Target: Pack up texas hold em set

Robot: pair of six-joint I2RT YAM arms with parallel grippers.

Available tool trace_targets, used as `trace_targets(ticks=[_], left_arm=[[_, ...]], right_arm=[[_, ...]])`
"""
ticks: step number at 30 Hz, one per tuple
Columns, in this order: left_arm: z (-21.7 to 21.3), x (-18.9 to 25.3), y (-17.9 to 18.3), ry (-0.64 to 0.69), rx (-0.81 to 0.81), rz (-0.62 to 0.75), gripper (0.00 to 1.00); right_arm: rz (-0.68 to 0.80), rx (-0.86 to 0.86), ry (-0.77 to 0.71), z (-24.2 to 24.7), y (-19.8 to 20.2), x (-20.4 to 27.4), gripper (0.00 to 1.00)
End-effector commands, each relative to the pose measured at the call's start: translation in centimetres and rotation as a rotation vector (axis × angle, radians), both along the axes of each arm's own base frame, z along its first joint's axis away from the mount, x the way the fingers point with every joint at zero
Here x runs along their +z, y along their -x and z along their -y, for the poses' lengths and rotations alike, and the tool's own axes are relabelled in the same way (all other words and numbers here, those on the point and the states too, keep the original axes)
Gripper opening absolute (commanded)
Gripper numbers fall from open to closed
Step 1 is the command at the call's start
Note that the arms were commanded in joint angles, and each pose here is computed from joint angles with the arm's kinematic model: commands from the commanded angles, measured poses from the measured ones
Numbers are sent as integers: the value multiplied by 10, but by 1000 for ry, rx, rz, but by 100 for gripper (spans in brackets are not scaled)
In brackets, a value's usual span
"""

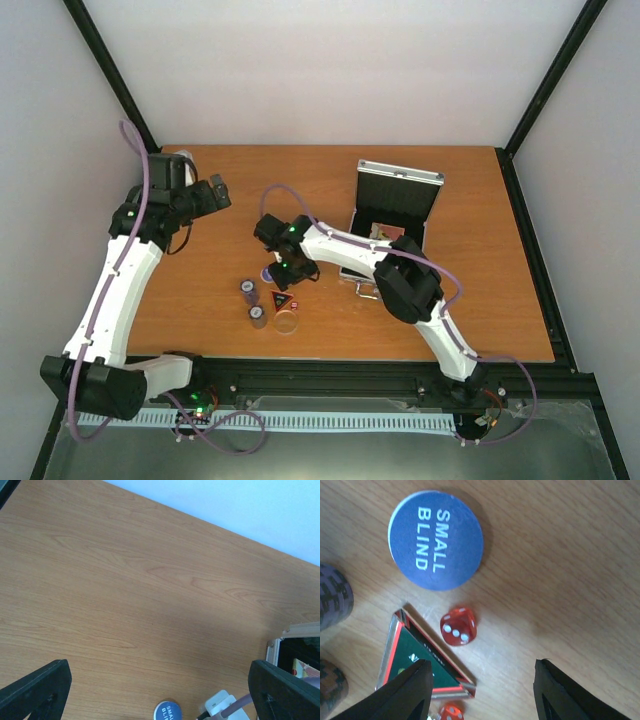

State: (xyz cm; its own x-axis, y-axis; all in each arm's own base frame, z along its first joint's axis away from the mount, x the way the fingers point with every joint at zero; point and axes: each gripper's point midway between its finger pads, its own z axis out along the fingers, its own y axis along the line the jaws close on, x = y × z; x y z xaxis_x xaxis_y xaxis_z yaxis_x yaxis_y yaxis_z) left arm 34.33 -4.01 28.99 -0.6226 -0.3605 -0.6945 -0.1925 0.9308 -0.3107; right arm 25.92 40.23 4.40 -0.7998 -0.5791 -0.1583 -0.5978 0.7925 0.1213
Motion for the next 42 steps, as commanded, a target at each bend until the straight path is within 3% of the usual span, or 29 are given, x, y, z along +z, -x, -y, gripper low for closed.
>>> trace_targets(ticks=[1,22,42], left_arm=[[-6,26,6,-6,25,58,100],[-6,15,8,-12,18,35,100],[-6,9,6,-22,13,24,100]], right_arm=[[30,-9,4,-10,-6,-2,57],[-23,26,18,-21,-2,-21,52],[-16,48,65,-15,-4,-29,27]])
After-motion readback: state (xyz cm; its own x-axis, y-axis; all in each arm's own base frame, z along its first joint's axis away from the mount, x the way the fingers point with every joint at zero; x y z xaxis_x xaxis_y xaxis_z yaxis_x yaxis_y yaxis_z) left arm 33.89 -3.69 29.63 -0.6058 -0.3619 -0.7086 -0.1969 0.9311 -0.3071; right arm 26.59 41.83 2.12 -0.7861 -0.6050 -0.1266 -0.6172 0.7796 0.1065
